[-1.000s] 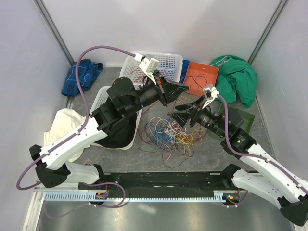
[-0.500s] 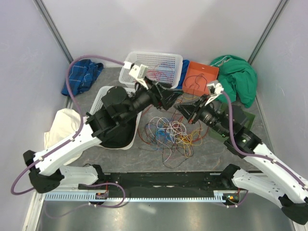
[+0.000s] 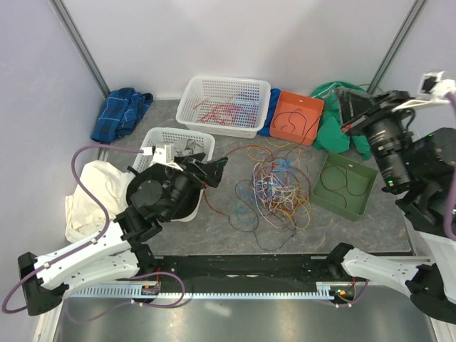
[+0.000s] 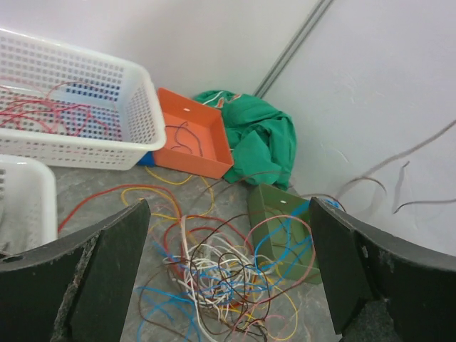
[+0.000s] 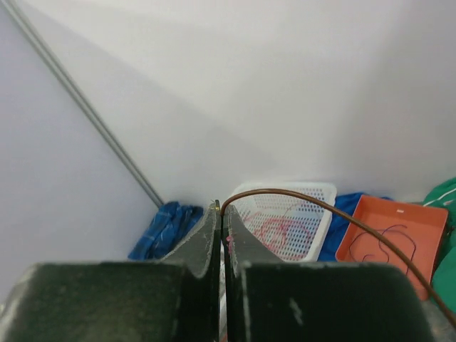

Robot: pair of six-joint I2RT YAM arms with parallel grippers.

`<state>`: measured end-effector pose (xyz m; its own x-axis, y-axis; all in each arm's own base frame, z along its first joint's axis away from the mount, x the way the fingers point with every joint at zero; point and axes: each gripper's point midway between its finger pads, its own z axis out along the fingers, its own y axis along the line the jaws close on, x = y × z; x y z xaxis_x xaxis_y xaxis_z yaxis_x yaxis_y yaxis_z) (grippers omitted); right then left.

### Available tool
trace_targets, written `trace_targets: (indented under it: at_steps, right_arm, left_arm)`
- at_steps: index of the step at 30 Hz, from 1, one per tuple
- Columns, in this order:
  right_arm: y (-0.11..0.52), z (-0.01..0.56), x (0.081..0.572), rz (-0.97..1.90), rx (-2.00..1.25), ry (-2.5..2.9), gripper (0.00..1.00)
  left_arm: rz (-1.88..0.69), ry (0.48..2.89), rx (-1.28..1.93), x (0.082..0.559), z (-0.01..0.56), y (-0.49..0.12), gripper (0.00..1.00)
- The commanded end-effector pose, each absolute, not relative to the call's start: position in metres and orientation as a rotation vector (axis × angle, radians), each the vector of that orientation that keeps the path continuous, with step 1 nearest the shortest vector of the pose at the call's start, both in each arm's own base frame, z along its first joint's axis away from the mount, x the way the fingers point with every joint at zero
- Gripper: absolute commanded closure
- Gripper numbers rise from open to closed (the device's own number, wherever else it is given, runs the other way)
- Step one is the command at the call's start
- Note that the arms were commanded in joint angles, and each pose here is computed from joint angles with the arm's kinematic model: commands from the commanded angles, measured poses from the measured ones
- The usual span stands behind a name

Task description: Untangle the cables

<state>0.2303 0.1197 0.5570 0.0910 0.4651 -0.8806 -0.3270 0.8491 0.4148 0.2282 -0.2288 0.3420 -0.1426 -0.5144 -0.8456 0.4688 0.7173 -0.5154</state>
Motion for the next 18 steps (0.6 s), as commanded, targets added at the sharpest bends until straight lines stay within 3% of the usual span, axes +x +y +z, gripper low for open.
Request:
trace_targets:
  at_steps: [1, 9, 18]
  right_arm:
    - [0.088, 0.583, 0.222, 0.5, 0.194, 1.347, 1.0]
    - [0.087, 0.608, 0.216, 0.524, 0.192, 1.344, 1.0]
    - [0.047, 0.571, 0.229, 0.26, 0.342, 1.397, 1.0]
  left_arm:
    - [-0.992, 1.354, 0.015, 0.225, 0.359, -0.255, 0.0]
    - [-1.329, 1.09, 0.283, 0.187, 0.364, -0.321, 0.0]
    - [-1.386, 1.394, 0.292, 0.198, 0.293, -0.361, 0.0]
